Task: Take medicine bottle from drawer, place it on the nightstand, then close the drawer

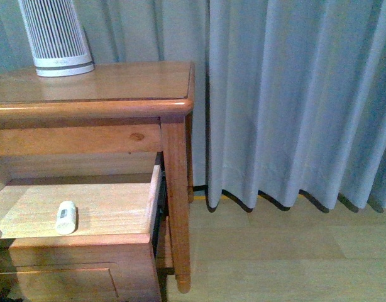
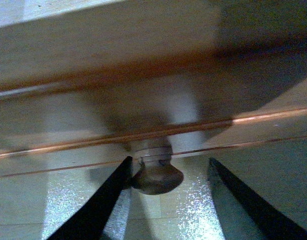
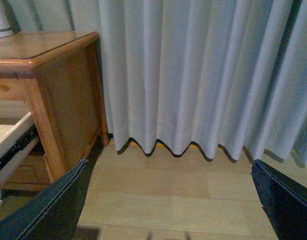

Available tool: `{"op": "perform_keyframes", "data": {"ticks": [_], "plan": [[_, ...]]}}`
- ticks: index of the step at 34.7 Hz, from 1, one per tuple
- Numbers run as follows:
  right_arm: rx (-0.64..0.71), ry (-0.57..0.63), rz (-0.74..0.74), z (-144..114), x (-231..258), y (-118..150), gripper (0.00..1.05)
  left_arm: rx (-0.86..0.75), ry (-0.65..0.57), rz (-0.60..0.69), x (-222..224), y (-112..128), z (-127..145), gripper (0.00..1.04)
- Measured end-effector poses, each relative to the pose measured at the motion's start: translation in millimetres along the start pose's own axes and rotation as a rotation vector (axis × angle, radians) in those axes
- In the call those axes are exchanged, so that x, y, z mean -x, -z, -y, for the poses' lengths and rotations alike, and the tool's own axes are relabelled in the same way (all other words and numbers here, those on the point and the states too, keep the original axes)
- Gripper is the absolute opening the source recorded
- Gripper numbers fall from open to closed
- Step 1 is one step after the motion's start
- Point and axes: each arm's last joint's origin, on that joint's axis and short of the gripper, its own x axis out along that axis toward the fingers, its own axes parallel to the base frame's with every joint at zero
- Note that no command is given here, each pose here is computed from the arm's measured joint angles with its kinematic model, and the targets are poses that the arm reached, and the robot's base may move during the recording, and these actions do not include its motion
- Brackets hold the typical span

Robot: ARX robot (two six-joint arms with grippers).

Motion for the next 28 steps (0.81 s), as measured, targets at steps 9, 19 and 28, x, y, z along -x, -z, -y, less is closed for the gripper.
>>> {"op": "perform_keyframes", "data": {"ticks": [9,19,28], "plan": [[0.000,0.000,0.000,0.0,0.0,0.0,0.98,-0.002,0.043,-0.012,7.7,-5.6,4.9,0.85],[0.000,0.000,0.000,0.0,0.0,0.0,0.98,0.010,0.104,0.104,41.2,-34.4,10.0,0.98],[0.000,0.000,0.000,0.0,0.0,0.0,0.98,0.063,0.064,0.326,88.2,-78.2,-0.2,0.98]]}}
